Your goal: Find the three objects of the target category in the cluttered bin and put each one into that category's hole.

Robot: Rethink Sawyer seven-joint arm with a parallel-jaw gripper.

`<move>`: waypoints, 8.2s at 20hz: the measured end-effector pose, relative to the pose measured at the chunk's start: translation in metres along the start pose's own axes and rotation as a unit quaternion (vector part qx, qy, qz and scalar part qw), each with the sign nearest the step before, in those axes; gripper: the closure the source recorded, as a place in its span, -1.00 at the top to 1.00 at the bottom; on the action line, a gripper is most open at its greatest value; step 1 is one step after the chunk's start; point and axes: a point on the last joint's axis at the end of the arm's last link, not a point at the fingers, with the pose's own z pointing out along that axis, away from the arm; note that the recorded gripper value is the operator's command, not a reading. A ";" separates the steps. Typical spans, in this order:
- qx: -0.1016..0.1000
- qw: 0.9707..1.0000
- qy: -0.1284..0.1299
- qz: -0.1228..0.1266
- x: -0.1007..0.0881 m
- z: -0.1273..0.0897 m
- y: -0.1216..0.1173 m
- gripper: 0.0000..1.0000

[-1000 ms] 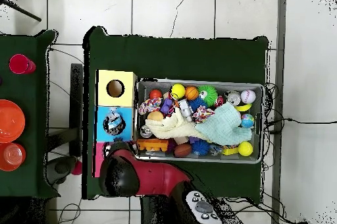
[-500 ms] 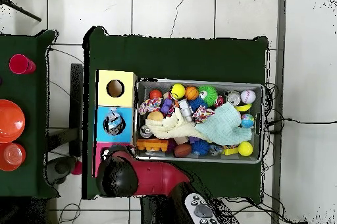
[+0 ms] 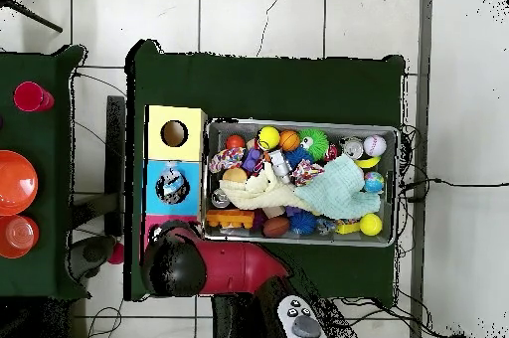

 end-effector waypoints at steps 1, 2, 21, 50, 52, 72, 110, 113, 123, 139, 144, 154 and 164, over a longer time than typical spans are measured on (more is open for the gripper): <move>0.001 1.000 -0.004 -0.001 -0.003 -0.002 0.000 -1.00; 0.001 1.000 -0.008 -0.001 -0.006 -0.003 0.000 -1.00; 0.011 0.998 -0.067 0.007 -0.033 -0.013 -0.013 -1.00; -0.007 0.993 -0.120 0.008 -0.052 -0.005 -0.008 -1.00; -0.009 0.993 -0.120 0.007 -0.053 -0.005 -0.006 -1.00; -0.008 0.994 -0.108 -0.002 -0.042 0.008 0.006 -1.00; 0.021 0.993 -0.120 -0.002 -0.037 0.015 -0.006 -1.00; 0.026 0.992 -0.123 -0.001 -0.035 0.021 -0.008 -1.00; 0.034 0.993 -0.115 0.001 -0.026 0.032 -0.010 -1.00; 0.035 0.994 -0.101 -0.002 -0.023 0.028 -0.009 -1.00; 0.031 0.997 -0.070 -0.005 -0.019 0.017 -0.006 -1.00; 0.027 0.999 -0.024 -0.008 -0.017 -0.010 -0.004 -1.00; 0.036 0.997 -0.062 -0.004 -0.043 -0.032 -0.014 -1.00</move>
